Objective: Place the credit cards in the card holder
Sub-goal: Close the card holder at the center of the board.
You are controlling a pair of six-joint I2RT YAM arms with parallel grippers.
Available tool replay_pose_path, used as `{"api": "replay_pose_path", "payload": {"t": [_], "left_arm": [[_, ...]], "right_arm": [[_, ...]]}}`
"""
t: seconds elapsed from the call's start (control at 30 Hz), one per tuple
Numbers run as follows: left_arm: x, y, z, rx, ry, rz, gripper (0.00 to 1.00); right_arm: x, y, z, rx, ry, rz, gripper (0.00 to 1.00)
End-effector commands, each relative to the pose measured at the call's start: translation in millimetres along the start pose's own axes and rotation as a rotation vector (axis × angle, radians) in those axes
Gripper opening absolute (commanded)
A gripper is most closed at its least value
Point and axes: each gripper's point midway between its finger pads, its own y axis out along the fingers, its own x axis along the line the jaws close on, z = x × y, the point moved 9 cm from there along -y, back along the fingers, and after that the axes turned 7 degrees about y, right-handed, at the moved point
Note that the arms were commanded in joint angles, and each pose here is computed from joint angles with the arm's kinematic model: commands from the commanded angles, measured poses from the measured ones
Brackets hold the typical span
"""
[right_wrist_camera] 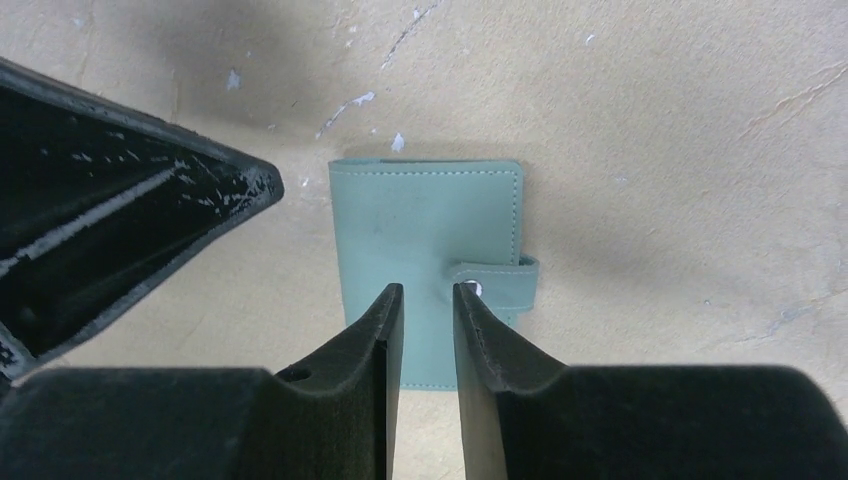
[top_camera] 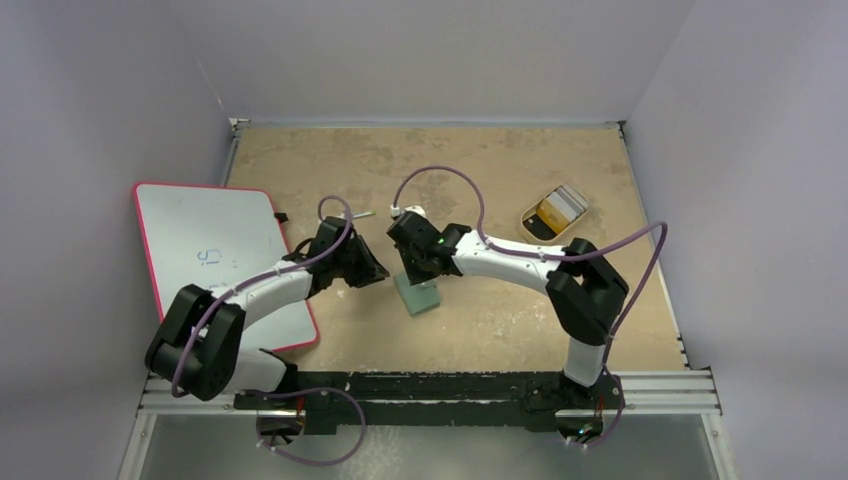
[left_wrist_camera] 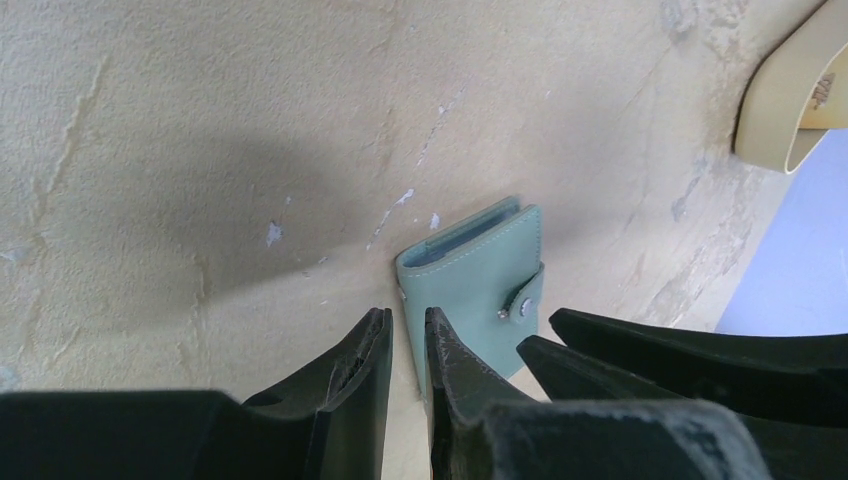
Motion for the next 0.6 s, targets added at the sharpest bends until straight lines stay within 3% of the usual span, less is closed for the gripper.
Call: {"api": "replay_pose_path", "payload": {"t": [0.0, 0.43, 0.57], "left_arm": [[2.5, 3.9, -1.6, -0.008, 0.014, 0.018, 0.18], [4.1, 5.6, 0.3, 0.002, 0.022, 0.025, 0.18], [4.0, 5.6, 0.3, 0.001, 0.022, 0.025, 0.18]], "right_arm": [[4.4, 1.4, -3.0, -0.009, -0.010, 0.082, 0.27], [7.9, 5.6, 2.8, 0.005, -0.048, 0.207, 0.21], [12.0, 3.1, 4.2, 0.000, -0.056, 0.216, 0.27]]}}
